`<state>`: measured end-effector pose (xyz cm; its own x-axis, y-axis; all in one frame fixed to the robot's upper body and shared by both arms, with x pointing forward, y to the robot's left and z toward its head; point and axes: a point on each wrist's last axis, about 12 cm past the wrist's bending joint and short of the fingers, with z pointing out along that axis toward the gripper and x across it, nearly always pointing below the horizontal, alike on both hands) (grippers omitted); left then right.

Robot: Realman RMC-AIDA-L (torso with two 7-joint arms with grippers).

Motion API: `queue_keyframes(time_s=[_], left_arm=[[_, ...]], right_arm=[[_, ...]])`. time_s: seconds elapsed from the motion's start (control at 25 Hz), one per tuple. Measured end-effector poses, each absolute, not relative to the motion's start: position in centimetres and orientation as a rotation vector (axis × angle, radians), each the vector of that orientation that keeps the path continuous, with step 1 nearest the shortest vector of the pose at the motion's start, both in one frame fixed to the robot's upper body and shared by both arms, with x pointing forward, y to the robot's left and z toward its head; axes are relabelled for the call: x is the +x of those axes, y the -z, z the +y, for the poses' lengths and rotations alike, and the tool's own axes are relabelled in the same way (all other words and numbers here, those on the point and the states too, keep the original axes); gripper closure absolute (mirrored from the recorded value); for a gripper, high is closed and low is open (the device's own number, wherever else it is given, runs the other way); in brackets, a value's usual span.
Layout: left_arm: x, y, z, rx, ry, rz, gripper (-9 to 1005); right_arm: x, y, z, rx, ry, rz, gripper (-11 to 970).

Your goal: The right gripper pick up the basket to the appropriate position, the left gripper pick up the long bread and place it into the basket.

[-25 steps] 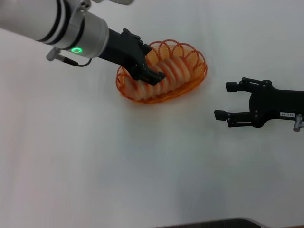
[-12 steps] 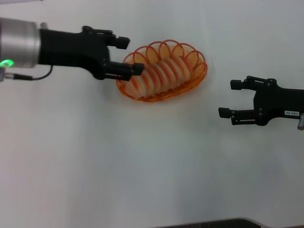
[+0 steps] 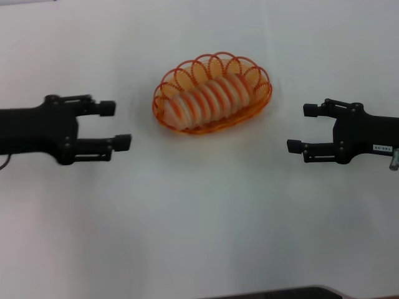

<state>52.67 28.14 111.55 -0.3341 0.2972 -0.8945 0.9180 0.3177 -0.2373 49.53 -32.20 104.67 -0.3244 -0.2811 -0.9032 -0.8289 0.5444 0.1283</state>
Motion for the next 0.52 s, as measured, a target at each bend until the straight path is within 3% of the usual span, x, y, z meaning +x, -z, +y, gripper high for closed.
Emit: queue_keyframes(time_s=[0.52], left_arm=[[49.5, -108.6, 29.6, 1.059, 1.064, 1.905, 216]], right_arm=[[49.0, -104.3, -32.3, -0.893, -0.752, 1.88, 17]])
